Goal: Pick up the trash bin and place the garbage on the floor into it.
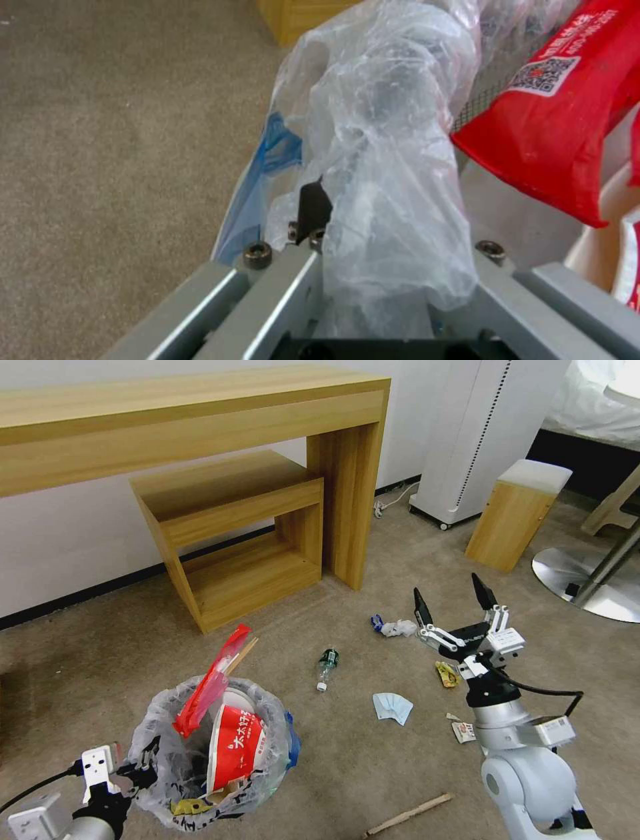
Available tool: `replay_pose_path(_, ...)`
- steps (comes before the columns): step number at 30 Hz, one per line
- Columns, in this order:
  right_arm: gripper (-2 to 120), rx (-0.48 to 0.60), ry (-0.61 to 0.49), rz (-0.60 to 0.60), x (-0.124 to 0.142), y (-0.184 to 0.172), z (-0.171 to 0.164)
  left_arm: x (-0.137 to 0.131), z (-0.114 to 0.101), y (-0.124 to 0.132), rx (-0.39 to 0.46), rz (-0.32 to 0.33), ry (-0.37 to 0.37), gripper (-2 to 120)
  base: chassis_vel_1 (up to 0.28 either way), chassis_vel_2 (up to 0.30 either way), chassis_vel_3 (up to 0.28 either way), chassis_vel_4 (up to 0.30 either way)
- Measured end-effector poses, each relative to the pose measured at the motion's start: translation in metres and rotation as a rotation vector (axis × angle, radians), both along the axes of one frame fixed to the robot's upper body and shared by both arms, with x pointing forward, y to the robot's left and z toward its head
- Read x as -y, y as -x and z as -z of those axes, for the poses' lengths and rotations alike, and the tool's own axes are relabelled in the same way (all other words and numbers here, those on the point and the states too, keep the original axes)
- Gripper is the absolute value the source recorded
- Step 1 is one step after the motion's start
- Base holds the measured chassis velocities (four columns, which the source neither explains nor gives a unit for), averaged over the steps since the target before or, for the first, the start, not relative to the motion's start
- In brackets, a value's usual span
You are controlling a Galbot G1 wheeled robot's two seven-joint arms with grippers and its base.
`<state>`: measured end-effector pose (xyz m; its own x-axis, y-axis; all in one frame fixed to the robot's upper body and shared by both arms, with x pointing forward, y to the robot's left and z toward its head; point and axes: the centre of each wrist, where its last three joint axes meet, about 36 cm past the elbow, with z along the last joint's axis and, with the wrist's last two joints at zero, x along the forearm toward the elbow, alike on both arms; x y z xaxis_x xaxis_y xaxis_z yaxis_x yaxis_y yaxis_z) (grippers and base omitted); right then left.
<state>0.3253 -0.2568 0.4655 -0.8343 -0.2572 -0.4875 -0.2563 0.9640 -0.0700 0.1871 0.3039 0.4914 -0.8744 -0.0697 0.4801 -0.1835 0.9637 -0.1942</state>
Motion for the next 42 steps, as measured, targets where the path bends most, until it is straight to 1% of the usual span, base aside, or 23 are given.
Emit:
replay_pose_path(8,100,-0.034,-0.030,0.036,0.000,0.004,0.005,0.001,-0.001,0.000,0.006,0.009,-0.005,1,0.000,0.000,0.000,0.000)
replay_pose_path(23,100,-0.095,-0.039,0.020,-0.013,0.012,0.015,0.003,-0.003,0.002,0.006,0.005,-0.011,1,0.000,0.000,0.000,0.000)
replay_pose_path(27,100,-0.127,-0.035,0.028,-0.016,0.011,0.019,0.003,-0.004,0.003,0.002,0.005,-0.016,1,-0.059,-0.068,-0.058,-0.059)
replay_pose_path(30,100,-0.170,-0.043,0.039,-0.020,0.012,0.020,0.003,-0.003,0.004,0.000,0.004,-0.018,1,-0.071,-0.085,-0.089,-0.072)
replay_pose_path(31,100,-0.170,-0.043,0.039,-0.020,0.012,0.020,0.003,-0.003,0.004,0.000,0.004,-0.018,1,-0.070,-0.085,-0.101,-0.075)
replay_pose_path(33,100,-0.225,-0.041,0.049,-0.023,0.011,0.021,0.003,-0.003,0.004,-0.002,0.003,-0.022,1,-0.072,-0.091,-0.067,-0.080)
replay_pose_path(35,100,-0.269,-0.065,0.031,-0.026,0.011,0.023,0.004,-0.003,0.005,-0.004,0.002,-0.023,1,-0.081,-0.122,-0.081,-0.085)
replay_pose_path(39,100,-0.304,-0.082,0.003,-0.029,0.010,0.023,0.004,-0.002,0.006,-0.005,0.001,-0.023,1,-0.114,-0.106,-0.082,-0.102)
replay_pose_path(42,100,-0.354,-0.095,-0.012,-0.032,0.009,0.023,0.004,-0.002,0.006,-0.004,0.009,-0.024,1,-0.124,-0.106,-0.108,-0.124)
